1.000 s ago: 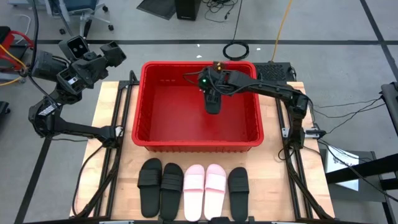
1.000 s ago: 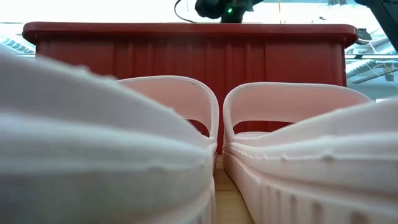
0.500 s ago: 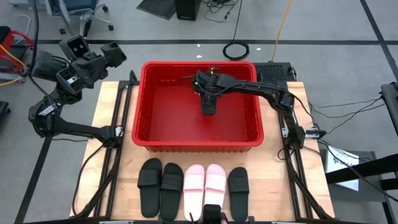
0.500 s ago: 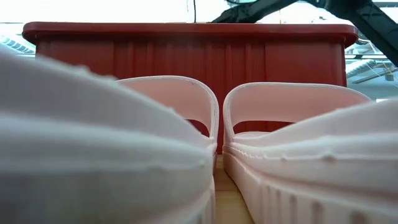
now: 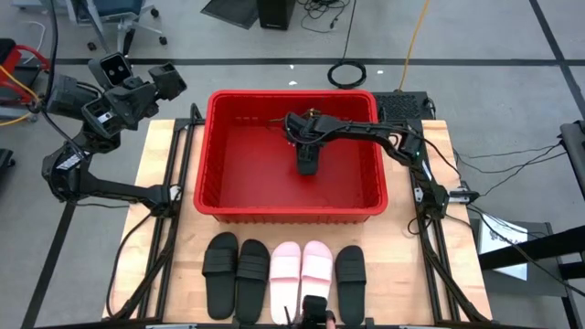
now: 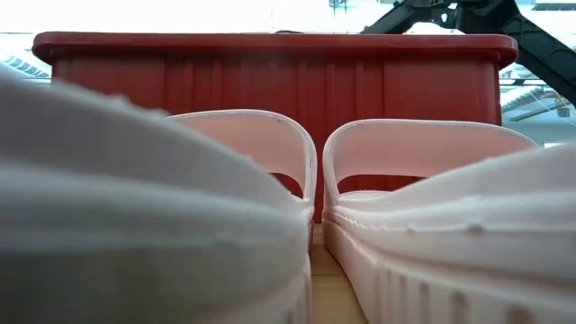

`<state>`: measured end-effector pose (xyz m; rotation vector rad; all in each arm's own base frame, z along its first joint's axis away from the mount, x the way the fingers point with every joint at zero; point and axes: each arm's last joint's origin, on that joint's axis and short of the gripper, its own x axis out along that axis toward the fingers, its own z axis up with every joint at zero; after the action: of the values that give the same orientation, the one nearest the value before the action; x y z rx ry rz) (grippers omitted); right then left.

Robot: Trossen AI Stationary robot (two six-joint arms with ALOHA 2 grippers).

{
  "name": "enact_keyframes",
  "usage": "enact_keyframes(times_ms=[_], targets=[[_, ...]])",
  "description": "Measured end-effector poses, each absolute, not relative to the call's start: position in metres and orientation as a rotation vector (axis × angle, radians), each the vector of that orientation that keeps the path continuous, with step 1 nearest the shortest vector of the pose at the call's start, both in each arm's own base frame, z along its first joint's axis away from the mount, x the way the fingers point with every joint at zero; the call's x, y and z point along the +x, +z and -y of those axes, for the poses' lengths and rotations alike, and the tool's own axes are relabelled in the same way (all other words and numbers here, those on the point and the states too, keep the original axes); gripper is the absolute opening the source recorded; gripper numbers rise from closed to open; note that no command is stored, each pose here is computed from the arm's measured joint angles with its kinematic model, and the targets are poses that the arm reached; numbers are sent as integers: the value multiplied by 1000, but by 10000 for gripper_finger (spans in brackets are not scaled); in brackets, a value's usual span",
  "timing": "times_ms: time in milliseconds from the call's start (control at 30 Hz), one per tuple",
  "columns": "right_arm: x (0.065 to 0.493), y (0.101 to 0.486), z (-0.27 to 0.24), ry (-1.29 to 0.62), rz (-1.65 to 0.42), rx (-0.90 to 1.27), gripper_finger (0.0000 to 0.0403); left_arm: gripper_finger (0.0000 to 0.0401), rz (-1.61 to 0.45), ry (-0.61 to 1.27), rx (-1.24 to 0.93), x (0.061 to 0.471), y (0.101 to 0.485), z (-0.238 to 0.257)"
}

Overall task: Pick and place slides into bin
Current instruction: Put the black slide into the red bin

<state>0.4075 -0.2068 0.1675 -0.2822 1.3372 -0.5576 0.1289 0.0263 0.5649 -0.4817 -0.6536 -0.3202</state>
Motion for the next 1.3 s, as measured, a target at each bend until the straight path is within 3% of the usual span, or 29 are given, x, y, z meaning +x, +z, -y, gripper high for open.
enact_keyframes(times_ms=[233, 667, 1300], targets=[[394, 144, 202, -499, -1387, -233, 11, 241, 653, -319, -478, 129, 565, -26], [390, 157, 214, -476, -1360, -356, 11, 241, 653, -319, -479, 129, 565, -26], [391, 156, 209, -417, -1327, -266, 12, 241, 654, -318, -474, 129, 565, -26]])
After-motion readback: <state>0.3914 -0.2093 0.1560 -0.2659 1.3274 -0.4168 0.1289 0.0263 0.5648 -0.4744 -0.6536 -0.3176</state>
